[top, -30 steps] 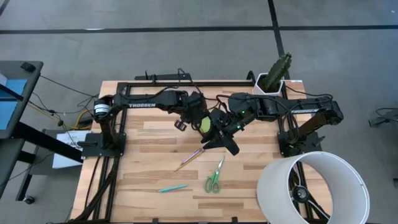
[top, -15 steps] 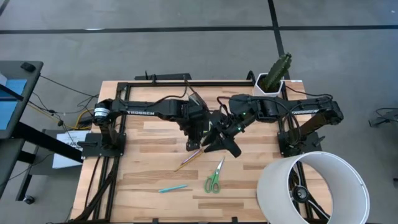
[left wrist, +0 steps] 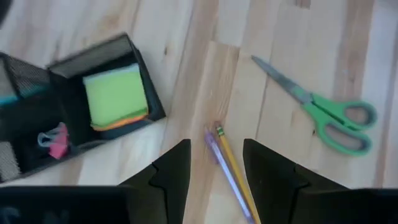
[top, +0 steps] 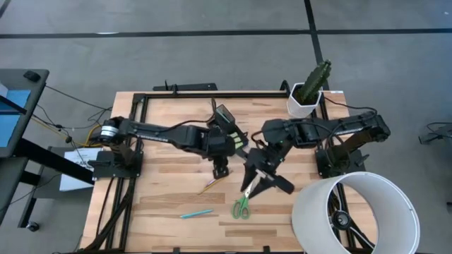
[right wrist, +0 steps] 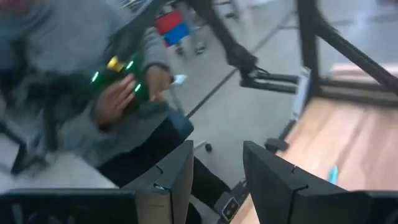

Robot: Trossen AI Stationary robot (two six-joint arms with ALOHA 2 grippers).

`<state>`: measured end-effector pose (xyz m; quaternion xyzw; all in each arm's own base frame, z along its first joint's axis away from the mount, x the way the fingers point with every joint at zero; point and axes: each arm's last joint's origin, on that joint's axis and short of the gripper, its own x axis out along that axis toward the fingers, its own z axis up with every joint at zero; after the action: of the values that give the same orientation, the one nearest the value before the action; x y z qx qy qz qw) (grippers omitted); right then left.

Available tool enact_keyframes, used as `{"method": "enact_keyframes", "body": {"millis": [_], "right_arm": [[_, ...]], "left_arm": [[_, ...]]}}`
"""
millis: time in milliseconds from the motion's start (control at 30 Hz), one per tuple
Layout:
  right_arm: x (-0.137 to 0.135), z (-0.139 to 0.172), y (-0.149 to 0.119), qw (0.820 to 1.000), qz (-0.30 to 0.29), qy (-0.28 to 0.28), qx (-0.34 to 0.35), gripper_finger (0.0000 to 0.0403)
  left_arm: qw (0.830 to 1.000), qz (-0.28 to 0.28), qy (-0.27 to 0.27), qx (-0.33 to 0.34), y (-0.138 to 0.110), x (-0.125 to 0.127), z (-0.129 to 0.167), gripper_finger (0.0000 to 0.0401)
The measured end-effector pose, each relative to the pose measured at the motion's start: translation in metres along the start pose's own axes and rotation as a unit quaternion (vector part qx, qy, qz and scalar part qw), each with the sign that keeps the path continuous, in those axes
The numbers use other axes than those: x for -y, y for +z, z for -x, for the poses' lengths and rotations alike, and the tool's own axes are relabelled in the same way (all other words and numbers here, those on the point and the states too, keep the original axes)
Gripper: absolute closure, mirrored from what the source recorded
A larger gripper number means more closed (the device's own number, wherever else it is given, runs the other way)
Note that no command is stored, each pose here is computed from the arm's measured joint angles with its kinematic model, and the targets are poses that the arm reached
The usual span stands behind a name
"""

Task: Pick and place office supplies into organizer
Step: Put the purple pen into the black desk organizer

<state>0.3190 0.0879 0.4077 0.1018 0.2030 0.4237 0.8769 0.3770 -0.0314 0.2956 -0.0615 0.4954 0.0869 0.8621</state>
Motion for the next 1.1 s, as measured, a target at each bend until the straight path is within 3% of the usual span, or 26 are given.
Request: {"method": "enact_keyframes", "body": {"millis": [133,300,400,533,667,767,900,1100], "right_arm": [[-0.004,-0.002,0.001,0.997,0.074,0.019,0.005,0.0271],[-0.003,-0.001,0.006,0.995,0.092,0.017,0.027,0.0269],[-0.002,0.002,0.012,0.993,0.110,0.013,0.051,0.0270],[0.003,0.005,0.013,0.993,0.108,0.003,0.053,0.0270],[0.009,0.010,0.013,0.993,0.104,-0.009,0.054,0.0268],[0.013,0.013,0.014,0.993,0.102,-0.017,0.057,0.0270],[0.017,0.017,0.014,0.993,0.100,-0.025,0.059,0.0270],[0.023,0.022,0.015,0.992,0.097,-0.046,0.062,0.0270]], "left_arm": [[0.999,-0.010,0.030,0.017,-0.006,0.002,0.025,0.0262],[0.995,-0.019,0.076,0.059,-0.018,0.006,0.064,0.0262],[0.994,-0.011,0.073,0.085,-0.039,0.011,0.073,0.0262],[0.989,0.016,0.051,0.141,-0.078,0.016,0.062,0.0262],[0.973,0.096,0.001,0.208,-0.106,0.016,0.039,0.0262],[0.967,0.129,-0.032,0.215,-0.121,0.015,0.020,0.0262],[0.967,0.124,-0.020,0.221,-0.141,0.011,-0.002,0.0262],[0.966,0.071,-0.018,0.247,-0.156,0.008,-0.017,0.0262]]}}
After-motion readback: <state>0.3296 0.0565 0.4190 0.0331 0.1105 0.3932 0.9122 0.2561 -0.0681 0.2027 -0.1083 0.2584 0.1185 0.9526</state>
